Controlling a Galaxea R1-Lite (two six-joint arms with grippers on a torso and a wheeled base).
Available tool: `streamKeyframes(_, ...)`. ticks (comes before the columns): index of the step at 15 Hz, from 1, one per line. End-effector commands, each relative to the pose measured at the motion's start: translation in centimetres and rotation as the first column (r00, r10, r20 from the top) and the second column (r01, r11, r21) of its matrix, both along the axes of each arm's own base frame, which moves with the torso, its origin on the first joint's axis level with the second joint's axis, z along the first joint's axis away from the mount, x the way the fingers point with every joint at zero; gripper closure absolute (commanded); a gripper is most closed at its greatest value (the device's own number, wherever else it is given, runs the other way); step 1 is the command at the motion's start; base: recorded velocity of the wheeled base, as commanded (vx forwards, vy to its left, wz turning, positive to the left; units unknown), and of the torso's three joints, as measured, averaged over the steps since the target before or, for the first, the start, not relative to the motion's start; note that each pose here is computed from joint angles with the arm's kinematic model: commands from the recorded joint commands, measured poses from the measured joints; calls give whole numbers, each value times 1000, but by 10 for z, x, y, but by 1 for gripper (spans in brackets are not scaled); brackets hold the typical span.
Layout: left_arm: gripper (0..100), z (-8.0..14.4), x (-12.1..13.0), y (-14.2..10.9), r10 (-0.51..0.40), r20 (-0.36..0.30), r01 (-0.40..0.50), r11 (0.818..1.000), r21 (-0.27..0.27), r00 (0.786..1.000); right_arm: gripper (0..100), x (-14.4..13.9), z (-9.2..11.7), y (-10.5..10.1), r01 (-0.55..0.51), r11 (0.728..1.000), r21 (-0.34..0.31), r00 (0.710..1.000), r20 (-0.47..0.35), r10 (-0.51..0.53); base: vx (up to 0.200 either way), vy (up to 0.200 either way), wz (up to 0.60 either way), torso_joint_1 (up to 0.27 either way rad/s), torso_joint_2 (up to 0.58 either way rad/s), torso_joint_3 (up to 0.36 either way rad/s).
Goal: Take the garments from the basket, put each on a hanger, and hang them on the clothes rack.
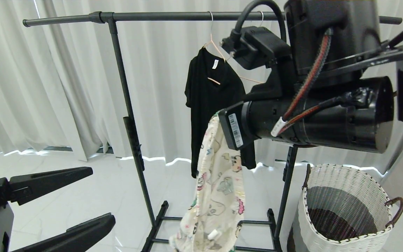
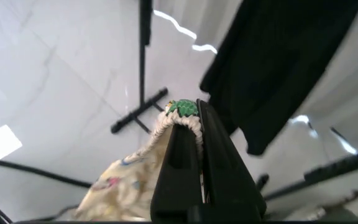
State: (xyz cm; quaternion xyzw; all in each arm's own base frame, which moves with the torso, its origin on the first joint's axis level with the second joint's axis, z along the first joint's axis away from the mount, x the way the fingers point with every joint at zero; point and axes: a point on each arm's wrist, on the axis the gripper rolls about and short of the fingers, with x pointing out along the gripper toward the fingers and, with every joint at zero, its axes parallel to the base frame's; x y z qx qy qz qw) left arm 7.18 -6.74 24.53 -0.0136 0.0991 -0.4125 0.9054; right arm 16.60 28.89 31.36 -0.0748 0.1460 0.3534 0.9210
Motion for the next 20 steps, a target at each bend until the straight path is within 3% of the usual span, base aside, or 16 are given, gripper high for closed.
streamKeyframes(1, 0, -1, 7, -6, -3, -22, 3, 1000, 19, 1000, 100, 3, -4, 27, -28, 1000, 4, 1000, 4, 28, 0, 0, 0, 0, 0, 0)
streamKeyframes(4, 0, 15, 46, -44, -8, -44, 9, 999, 36, 999, 100, 8, 5, 43, -39, 998, 44, 999, 30, 38, 0, 0, 0, 0, 0, 0)
streamKeyframes(8, 0, -1, 77, -74, 43, -109, -30, 993, 116, 993, 100, 8, 9, 43, -39, 998, 58, 999, 37, 37, 0, 0, 0, 0, 0, 0)
streamKeyframes(12, 0, -22, 101, -101, 210, -215, -185, 974, 128, 954, 100, 5, 16, 38, -40, 996, 77, 998, 47, 36, 0, 0, 0, 0, 0, 0)
streamKeyframes(17, 0, -62, 98, -98, 299, -259, -229, 935, 270, 918, 100, 4, 28, 25, -29, 994, 102, 998, 61, 22, 0, 0, 0, 0, 0, 0)
streamKeyframes(20, 0, -69, 77, -78, 294, -264, -220, 935, 277, 919, 100, 8, 31, 19, -10, 994, 109, 998, 66, 2, 0, 0, 0, 0, 0, 0)
